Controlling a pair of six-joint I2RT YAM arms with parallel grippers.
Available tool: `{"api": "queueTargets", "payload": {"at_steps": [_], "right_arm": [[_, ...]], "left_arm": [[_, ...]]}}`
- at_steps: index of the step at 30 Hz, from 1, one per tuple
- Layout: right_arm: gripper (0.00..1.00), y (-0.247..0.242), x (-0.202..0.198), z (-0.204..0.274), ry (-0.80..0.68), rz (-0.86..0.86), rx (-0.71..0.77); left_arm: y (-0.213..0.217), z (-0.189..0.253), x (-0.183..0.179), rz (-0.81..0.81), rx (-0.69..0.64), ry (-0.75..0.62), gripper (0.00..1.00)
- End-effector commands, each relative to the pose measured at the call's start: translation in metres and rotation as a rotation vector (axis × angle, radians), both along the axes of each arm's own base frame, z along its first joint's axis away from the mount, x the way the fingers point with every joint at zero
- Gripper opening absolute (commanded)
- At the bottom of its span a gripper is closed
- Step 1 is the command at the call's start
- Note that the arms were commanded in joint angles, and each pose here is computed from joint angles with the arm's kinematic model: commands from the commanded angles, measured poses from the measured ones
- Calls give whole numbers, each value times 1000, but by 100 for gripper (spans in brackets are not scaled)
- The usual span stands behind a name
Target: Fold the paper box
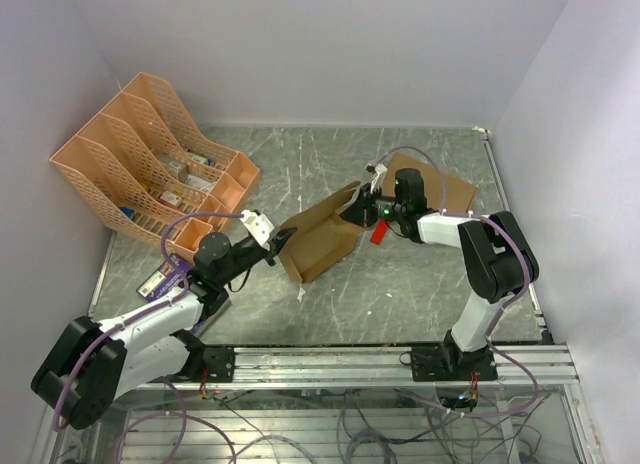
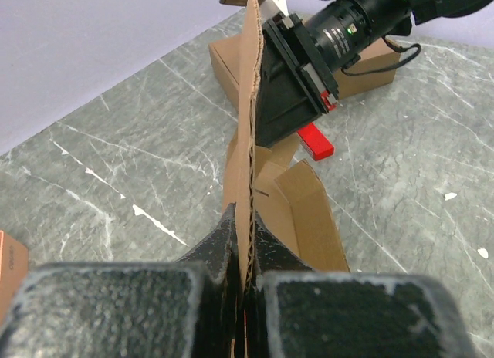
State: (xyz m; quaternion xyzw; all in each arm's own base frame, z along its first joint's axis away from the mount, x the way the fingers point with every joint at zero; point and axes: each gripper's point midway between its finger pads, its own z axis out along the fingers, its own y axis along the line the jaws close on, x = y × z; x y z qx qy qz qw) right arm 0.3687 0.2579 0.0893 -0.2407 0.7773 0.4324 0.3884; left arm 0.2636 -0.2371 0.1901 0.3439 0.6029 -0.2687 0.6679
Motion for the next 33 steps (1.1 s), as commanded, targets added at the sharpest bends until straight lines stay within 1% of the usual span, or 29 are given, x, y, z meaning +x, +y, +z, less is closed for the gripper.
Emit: {"api": "queueTargets", "payload": {"at_steps": [1,6,10,14,19,23,25,28,33], "right_arm": [[0,5,-12,15,-24,20,40],[0,4,-13,11,-13,-25,34],[0,12,-8,10,-31,-36,21],[0,23,-12,14,-41,-48,39],[0,27,-13,19,-12,-149,105],[0,25,-2,15,-8,-222,126],[0,27,-3,15,-16,-205,135],[0,22,-6,25,-86,-150,107],[0,-22,-17,52,-248,45,-23]], "left_arm": [[0,15,2,13,-52,-43,7],[-1,13,3,14,-55,-34,7],[-3,13,2,1,-62,-31,7],[-5,14,1,-6,-70,-29,7],[-5,12,0,-13,-68,-21,7],[-6,11,-1,-22,-69,-18,7],[-6,10,-1,-21,-67,-15,7],[-3,10,0,-4,-65,-18,7],[2,16,2,14,-17,-57,7]]}}
